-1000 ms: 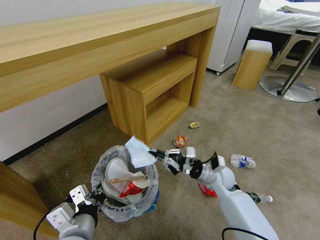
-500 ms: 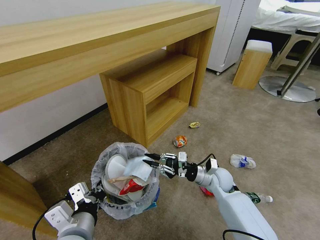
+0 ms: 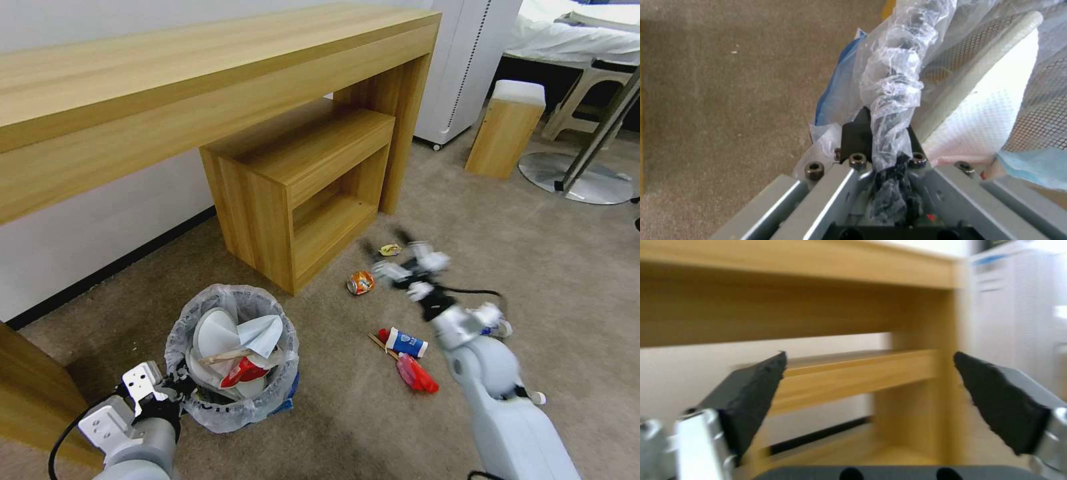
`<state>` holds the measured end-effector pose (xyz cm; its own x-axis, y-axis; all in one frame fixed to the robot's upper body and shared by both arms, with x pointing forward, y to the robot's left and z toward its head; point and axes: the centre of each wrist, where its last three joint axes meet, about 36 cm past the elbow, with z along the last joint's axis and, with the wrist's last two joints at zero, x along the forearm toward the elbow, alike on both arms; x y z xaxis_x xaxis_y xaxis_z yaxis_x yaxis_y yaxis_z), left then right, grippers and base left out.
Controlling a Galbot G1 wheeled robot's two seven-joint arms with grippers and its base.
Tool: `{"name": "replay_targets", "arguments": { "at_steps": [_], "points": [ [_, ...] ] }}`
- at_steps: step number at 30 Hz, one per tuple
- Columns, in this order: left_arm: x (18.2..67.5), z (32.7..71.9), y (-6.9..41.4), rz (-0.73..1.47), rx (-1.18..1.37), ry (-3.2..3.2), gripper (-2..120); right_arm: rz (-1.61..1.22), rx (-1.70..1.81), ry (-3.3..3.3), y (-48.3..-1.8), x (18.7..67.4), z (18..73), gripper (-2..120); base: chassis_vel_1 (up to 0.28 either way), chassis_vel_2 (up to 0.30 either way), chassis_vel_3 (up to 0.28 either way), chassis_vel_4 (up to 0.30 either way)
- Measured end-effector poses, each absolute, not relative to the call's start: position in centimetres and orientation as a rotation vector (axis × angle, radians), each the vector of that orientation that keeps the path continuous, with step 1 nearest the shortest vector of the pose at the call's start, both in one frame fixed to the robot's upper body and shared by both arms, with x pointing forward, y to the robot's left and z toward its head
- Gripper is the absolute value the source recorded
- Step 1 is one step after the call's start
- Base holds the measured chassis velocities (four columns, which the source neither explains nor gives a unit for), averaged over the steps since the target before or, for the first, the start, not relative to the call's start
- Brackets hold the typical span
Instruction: Pick up the trash bin and place the garbage on the floor into it.
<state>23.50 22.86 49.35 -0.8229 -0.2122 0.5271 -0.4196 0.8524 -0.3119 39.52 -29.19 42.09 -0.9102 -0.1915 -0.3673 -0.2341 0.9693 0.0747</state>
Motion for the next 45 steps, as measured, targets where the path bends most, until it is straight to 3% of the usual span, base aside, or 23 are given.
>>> {"name": "replay_targets", "arguments": {
  "at_steps": [16, 45],
  "points": [
    [23.4, 49.2, 22.4, 0.573, 0.461, -2.571, 1, -0.141, -0.046, 2.773, -38.4, 34.2, 43.7, 100, 0.0, 0.0, 0.0, 0.0],
    [23.0, 49.0, 22.3, 0.562, 0.444, -2.574, 1, -0.068, -0.066, 2.755, -36.8, 34.3, 42.7, 100, -0.003, -0.003, -0.002, -0.005]
  ]
}}
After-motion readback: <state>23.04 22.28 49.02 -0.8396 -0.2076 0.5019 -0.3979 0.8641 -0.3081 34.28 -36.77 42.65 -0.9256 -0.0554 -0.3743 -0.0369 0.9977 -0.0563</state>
